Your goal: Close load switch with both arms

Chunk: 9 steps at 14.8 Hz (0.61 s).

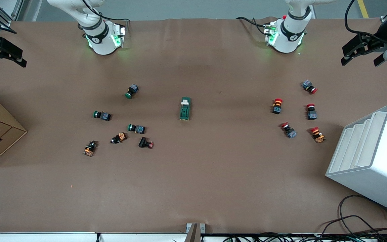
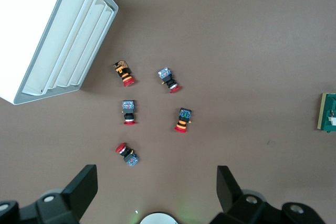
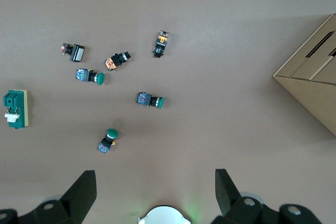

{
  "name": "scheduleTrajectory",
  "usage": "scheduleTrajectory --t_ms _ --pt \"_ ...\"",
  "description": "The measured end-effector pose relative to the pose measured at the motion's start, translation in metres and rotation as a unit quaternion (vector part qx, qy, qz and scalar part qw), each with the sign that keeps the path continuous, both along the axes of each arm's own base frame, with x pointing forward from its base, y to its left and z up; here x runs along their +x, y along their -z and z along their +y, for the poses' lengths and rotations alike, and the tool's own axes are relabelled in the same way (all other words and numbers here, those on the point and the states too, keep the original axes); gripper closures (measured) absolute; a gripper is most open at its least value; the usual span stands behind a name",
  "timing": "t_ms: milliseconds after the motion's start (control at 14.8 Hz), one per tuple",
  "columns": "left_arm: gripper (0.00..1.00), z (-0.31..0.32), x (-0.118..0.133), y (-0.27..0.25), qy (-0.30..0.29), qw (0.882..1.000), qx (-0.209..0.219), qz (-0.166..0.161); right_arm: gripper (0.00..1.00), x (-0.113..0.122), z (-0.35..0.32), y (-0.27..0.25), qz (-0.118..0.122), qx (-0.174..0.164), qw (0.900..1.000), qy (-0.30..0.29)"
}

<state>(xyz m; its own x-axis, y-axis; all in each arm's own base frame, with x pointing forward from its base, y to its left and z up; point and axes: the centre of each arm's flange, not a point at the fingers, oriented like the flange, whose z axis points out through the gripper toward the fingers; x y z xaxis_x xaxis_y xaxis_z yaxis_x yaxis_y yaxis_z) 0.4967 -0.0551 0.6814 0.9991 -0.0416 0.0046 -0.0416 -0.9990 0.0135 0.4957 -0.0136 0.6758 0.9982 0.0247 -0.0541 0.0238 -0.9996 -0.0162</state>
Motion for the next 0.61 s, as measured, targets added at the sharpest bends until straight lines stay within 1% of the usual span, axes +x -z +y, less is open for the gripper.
scheduleTrajectory --t_ms 404,472,606 --pt "0.0 0.0 0.002 0.002 0.0 1.0 0.0 0.002 0.0 0.0 0.0 0.0 0.0 0.0 1.0 0.0" --pt "0.0 -0.001 0.005 0.005 0.001 1.0 -0.001 0.002 0.0 0.0 0.0 0.0 0.0 0.0 1.0 0.0" --pt "0.0 -0.008 0.022 0.014 0.008 1.0 -0.006 -0.009 0.0 0.0 0.0 -0.001 -0.001 0.0 1.0 0.0"
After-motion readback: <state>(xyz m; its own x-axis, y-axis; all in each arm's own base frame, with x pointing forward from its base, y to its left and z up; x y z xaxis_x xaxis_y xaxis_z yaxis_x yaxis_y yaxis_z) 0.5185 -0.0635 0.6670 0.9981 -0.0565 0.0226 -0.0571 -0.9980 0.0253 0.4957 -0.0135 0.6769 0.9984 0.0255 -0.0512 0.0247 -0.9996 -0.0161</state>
